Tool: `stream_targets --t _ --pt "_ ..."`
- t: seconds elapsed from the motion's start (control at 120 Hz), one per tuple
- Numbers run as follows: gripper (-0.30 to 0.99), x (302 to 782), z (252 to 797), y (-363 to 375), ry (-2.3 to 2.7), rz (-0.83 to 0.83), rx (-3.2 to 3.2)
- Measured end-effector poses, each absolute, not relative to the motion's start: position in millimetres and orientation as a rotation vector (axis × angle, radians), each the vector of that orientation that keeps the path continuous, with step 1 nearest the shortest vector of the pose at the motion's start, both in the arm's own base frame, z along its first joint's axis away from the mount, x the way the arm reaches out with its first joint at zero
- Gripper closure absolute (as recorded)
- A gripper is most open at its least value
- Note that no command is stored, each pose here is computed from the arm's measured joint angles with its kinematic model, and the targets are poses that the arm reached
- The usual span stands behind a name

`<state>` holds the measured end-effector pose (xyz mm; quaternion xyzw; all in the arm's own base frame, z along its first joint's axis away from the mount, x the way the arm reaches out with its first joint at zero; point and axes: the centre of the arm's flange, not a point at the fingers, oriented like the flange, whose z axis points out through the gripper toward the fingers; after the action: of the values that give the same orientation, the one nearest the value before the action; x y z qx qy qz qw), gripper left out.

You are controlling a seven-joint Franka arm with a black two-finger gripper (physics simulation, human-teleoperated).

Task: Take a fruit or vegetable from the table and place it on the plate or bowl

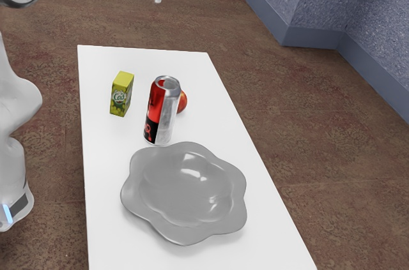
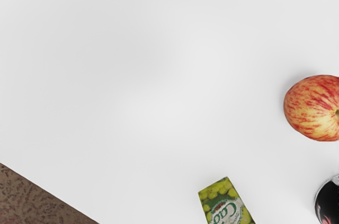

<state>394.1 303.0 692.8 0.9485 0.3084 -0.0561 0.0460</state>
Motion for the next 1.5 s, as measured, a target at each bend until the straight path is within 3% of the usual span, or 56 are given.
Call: stream_targets --t 0.183,0.45,0.5,0.583,0.717,0.817,1.083,1.192,1.283,1.358,1.417,1.5 --pt "0.02 407.8 703.8 312.2 1.007 0.040 2.914" --pt "0.02 412.1 711.3 318.7 1.064 0.155 2.890" --pt "0.01 404.1 761.2 310.6 1.067 0.302 2.900" --pt "0.02 358.7 836.2 301.5 1.122 0.429 2.897" --pt "0.02 192.0 852.8 376.9 1.591 0.294 2.668" --pt "0.02 120.4 838.9 394.6 1.730 0.128 2.551" --pt "0.02 245.3 850.5 284.8 1.247 0.019 2.823" --pt "0.02 222.2 841.9 316.1 1.422 -0.004 2.727" --pt "0.02 169.9 759.9 417.2 1.730 -0.177 2.472" --pt "0.01 165.1 728.3 449.2 1.811 -0.155 2.437" --pt "0.01 196.2 718.5 451.5 1.792 -0.131 2.498" --pt "0.01 283.8 702.5 424.0 1.648 -0.136 2.653"
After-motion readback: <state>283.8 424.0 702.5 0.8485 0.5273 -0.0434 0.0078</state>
